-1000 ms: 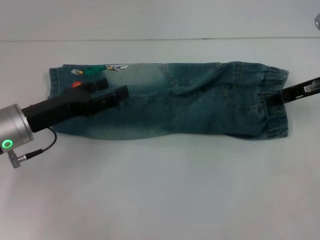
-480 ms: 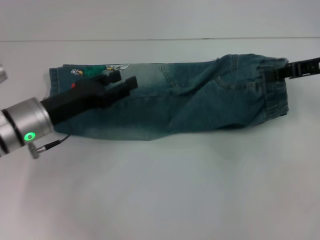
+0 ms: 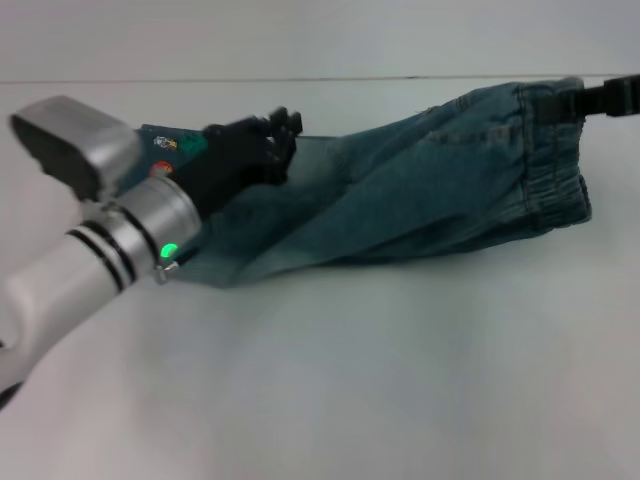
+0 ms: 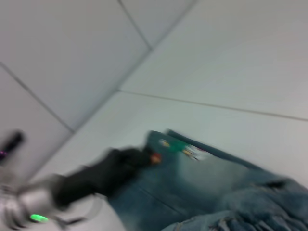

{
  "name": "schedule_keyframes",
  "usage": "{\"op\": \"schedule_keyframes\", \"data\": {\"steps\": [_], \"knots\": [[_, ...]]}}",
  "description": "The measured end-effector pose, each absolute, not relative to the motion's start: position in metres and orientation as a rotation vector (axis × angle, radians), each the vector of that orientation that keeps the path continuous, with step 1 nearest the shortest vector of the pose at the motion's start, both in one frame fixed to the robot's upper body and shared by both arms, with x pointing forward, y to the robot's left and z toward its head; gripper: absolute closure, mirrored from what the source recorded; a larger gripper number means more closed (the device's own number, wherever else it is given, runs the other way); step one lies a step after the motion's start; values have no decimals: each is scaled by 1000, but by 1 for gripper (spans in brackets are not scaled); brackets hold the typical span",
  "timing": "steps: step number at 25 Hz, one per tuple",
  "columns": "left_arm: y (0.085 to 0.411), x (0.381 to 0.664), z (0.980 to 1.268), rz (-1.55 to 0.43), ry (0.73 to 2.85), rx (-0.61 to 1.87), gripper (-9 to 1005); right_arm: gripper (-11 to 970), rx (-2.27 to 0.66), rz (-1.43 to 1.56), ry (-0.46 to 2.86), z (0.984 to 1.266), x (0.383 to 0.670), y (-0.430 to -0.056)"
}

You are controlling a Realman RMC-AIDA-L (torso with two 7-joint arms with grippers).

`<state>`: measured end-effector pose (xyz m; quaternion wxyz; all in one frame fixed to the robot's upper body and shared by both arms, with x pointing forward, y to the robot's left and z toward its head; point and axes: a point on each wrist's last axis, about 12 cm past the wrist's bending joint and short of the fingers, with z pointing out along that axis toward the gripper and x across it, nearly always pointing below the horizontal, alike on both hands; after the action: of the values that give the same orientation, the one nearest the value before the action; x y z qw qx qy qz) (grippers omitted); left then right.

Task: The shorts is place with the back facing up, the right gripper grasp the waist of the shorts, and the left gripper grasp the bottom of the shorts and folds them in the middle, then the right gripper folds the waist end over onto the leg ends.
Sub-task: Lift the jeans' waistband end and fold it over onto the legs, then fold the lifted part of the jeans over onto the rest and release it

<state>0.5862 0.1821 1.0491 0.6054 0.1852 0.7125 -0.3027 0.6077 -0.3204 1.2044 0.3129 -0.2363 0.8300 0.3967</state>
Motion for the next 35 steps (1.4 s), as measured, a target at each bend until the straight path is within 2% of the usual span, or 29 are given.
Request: {"op": "schedule_keyframes", "data": {"steps": [3, 12, 19, 26, 31, 35], "knots": [[162, 586, 1040, -626, 1693, 520, 822, 883, -643, 1082, 2133, 1217, 605, -322], [121, 565, 1026, -649, 1733, 678, 994, 885, -710, 1167, 1977, 1247, 606, -316], [95, 545, 1024, -769, 1749, 704, 989, 891, -776, 1168, 1937, 1263, 615, -299], [71, 526, 1026, -879, 1731, 717, 966, 892, -809, 1149, 1947, 1263, 621, -288], [72, 520, 1024, -893, 1727, 705, 950, 896, -813, 1140, 1965, 1258, 622, -286], [89, 518, 1021, -883, 1703, 627, 937, 895, -810, 1150, 1982, 1250, 623, -283]]}}
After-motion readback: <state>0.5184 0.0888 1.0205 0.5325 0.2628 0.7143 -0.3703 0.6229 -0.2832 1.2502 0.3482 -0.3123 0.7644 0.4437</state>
